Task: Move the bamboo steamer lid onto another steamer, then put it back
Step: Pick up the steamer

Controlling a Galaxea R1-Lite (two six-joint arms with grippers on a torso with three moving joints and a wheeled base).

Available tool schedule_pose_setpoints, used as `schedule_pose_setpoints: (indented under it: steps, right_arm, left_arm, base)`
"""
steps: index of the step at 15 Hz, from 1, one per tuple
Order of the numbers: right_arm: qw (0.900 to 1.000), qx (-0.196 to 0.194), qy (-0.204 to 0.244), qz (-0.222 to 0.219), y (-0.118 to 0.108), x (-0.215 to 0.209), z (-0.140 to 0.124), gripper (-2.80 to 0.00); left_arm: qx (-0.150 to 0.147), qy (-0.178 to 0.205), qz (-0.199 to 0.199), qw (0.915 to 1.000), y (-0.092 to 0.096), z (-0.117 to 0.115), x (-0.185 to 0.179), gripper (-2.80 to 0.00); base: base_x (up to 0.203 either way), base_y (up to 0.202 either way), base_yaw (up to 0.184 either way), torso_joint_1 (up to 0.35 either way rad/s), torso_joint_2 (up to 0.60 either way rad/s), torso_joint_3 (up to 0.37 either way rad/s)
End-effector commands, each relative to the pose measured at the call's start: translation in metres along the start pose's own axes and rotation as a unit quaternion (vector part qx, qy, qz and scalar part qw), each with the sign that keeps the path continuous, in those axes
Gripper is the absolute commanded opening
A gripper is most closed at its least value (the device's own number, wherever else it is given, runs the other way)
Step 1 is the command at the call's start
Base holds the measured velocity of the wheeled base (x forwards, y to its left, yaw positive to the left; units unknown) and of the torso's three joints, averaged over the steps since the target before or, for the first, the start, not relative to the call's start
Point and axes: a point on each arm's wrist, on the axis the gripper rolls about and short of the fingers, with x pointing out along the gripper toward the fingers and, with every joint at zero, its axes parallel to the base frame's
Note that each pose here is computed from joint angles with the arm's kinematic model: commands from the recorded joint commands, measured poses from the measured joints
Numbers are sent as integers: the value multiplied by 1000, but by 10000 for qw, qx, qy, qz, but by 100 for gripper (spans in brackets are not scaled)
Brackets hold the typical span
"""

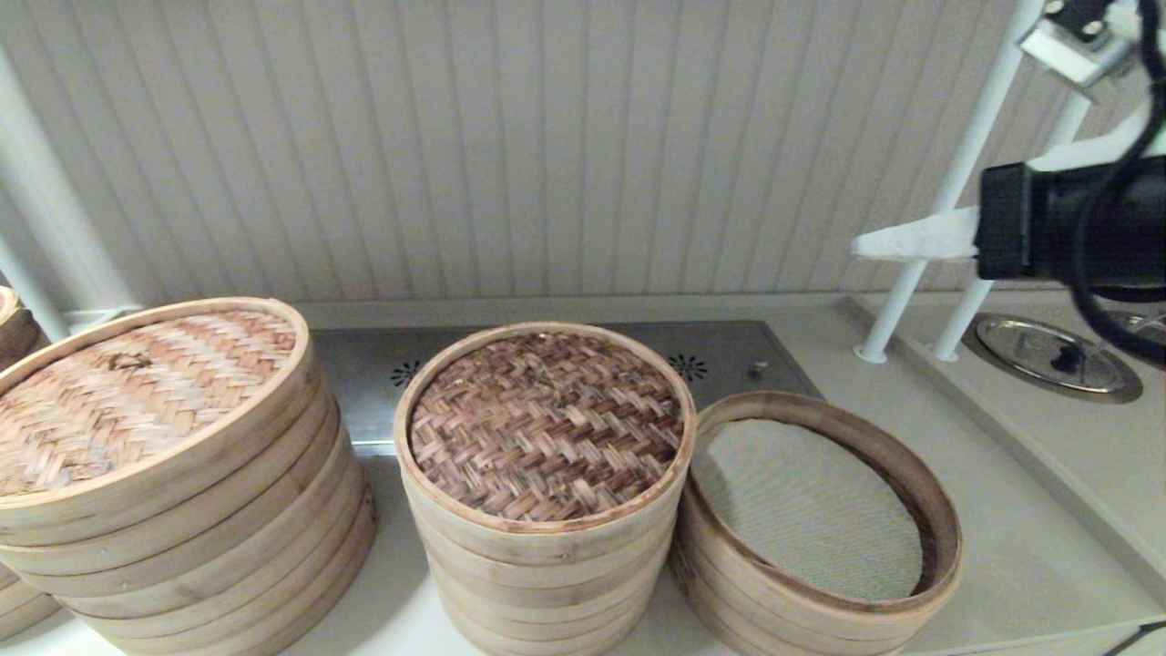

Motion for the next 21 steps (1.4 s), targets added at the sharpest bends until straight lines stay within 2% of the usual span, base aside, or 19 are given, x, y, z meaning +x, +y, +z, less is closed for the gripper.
schedule_pose_setpoints:
  steps: [1,5,6,8,12,18,20,21]
  right_arm:
    - [9985,-35,530,115,8,62,-5,-280]
    - [9949,-229,858,488,39,102,-15,-280]
    - [9944,-315,902,446,47,112,-18,0]
    - [9947,-444,863,336,60,129,-18,0]
    - [9926,-630,930,461,89,153,-26,0]
    - [9878,-916,1239,217,99,176,-50,0]
    - [9831,-1249,1341,-26,98,188,-61,0]
    - [9828,-1283,1330,-29,101,190,-62,0]
  left_arm:
    - [-2,-1,6,10000,0,0,0,-280]
    - [-7,-1,4,10000,0,0,0,-280]
    - [-2,-1,6,10000,0,0,0,-280]
    - [-2,-1,6,10000,0,0,0,-280]
    - [-2,-1,0,10000,0,0,0,-280]
    - [-2,6,5,10000,0,0,0,-280]
    - [-2,-1,6,10000,0,0,0,-280]
    - [-2,-1,6,10000,0,0,0,-280]
  base:
    - [0,0,0,0,0,0]
    - [0,0,0,-1,9,1]
    - [0,0,0,0,0,0]
    - [0,0,0,0,0,0]
    - [0,0,0,0,0,0]
    - [0,0,0,0,0,0]
    - [0,0,0,0,0,0]
    - [0,0,0,0,0,0]
